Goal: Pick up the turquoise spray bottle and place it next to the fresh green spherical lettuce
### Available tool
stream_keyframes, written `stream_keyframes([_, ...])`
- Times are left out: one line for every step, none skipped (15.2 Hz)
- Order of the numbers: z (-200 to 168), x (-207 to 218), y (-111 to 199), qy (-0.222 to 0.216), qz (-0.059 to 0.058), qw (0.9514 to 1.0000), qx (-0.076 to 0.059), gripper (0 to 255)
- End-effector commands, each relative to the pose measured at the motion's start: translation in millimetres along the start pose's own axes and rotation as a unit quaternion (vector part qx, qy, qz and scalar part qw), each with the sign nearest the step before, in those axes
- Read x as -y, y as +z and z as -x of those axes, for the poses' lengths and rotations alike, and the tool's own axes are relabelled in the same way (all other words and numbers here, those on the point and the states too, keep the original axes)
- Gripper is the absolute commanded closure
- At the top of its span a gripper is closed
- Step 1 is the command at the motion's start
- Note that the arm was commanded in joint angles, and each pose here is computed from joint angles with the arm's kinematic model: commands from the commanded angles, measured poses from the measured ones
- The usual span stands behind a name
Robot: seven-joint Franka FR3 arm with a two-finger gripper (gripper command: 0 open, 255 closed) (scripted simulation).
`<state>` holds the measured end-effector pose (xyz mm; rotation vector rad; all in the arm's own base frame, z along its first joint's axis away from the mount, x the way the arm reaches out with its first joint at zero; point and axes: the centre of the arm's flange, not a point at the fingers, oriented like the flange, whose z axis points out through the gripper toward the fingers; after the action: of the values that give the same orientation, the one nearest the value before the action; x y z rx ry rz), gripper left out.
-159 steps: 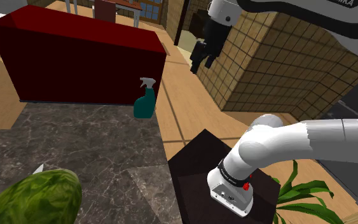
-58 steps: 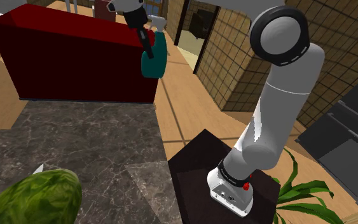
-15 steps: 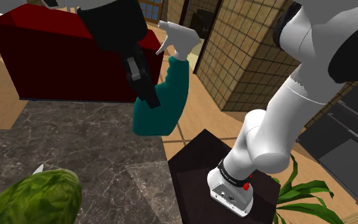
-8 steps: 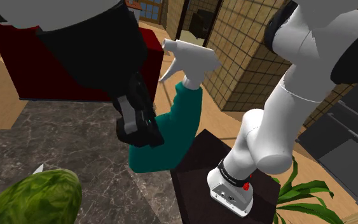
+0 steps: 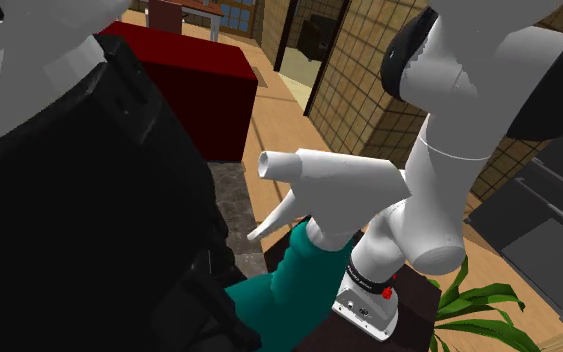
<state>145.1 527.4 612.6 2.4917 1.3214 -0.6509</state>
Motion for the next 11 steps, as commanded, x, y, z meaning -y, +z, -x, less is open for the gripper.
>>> stream_keyframes([-4, 4, 6, 0.001, 0.000, 1.0000, 0.000, 255])
stream_keyframes([-6, 4, 11, 0.001, 0.000, 1.0000, 0.000, 255])
stream_keyframes([-9, 4, 15, 0.001, 0.000, 1.0000, 0.000, 255])
stream_keyframes([-11, 4, 20, 0.001, 0.000, 1.0000, 0.000, 255])
stream_keyframes([-14, 4, 24, 0.001, 0.000, 1.0000, 0.000, 255])
stream_keyframes([-17, 5, 29, 0.001, 0.000, 1.0000, 0.000, 255])
stream_keyframes([-19, 5, 34, 0.001, 0.000, 1.0000, 0.000, 255])
stream_keyframes([-22, 5, 38, 0.001, 0.000, 1.0000, 0.000, 255])
stream_keyframes([-24, 5, 43, 0.001, 0.000, 1.0000, 0.000, 255])
stream_keyframes([-27, 5, 47, 0.001, 0.000, 1.0000, 0.000, 255])
stream_keyframes([-30, 5, 52, 0.001, 0.000, 1.0000, 0.000, 255])
